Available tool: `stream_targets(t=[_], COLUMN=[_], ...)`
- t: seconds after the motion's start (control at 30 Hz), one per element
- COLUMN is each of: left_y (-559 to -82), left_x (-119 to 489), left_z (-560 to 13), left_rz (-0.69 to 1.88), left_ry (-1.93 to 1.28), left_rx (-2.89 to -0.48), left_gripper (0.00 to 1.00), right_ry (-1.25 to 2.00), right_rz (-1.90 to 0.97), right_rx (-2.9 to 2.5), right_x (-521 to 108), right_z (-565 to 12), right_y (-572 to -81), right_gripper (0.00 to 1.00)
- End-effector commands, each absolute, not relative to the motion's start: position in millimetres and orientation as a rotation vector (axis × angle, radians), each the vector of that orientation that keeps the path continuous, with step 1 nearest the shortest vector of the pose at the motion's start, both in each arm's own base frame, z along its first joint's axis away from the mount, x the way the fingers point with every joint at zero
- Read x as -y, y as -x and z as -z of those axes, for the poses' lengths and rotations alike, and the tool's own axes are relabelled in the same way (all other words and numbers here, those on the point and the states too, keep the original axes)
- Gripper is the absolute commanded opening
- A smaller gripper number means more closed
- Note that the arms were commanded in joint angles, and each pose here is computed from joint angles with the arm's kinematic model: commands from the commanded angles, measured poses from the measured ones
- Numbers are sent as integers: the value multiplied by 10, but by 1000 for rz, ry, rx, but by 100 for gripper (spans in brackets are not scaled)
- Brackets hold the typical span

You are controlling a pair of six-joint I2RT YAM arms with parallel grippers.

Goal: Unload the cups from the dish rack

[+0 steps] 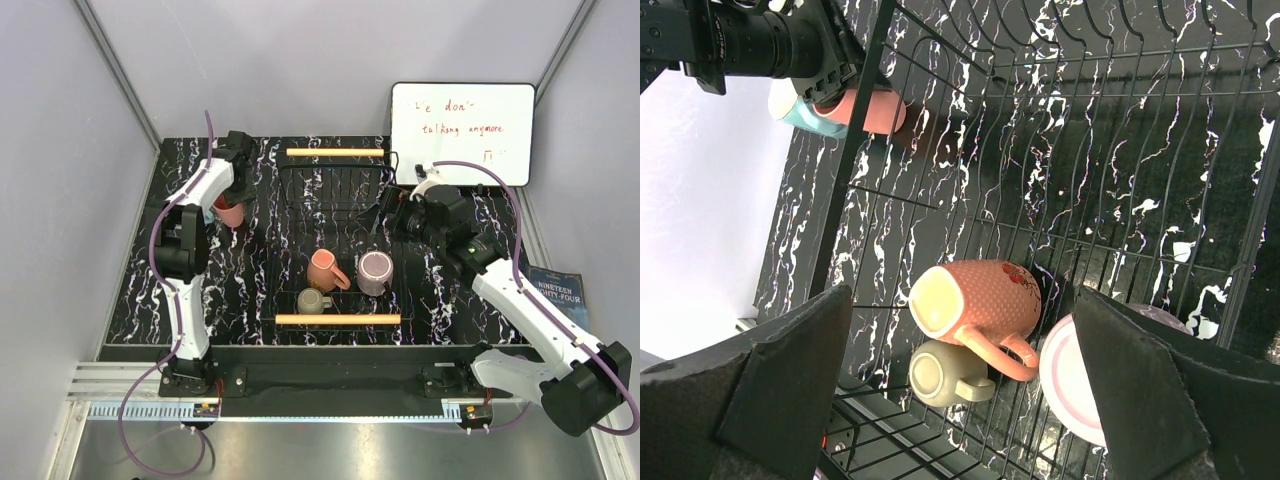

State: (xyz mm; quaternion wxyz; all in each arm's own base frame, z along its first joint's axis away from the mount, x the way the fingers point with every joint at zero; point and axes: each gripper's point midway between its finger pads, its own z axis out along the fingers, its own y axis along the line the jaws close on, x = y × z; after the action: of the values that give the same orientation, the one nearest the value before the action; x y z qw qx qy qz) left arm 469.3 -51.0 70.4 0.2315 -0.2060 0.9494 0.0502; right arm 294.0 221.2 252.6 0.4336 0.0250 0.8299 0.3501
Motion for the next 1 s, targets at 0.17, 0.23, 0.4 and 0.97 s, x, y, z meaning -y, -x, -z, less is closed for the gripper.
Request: stream_targets(t=[0.17, 0.23, 0.4, 0.97], left_y=[-4790, -4800, -4794, -3357], left_x=[491, 462, 518, 1611], left_z=[-1252, -1490, -2088, -2967], left_rz=[-95, -93, -10, 410], left_ry=[551, 544, 552, 263], left_rx=[-2482, -2431, -2308, -2006], left_gripper=[64, 68, 76, 86], right_ry=[-59, -56, -59, 116], right_rz=[-877, -874, -867, -742], right_rx=[-2034, -2035, -2049, -2325], right_x=[-2215, -2213, -2221, -2386], right_z=[-2636, -2632, -2584, -2187], right_y=[-2960, -2959, -2978, -2892], right_gripper=[100, 100, 100, 99])
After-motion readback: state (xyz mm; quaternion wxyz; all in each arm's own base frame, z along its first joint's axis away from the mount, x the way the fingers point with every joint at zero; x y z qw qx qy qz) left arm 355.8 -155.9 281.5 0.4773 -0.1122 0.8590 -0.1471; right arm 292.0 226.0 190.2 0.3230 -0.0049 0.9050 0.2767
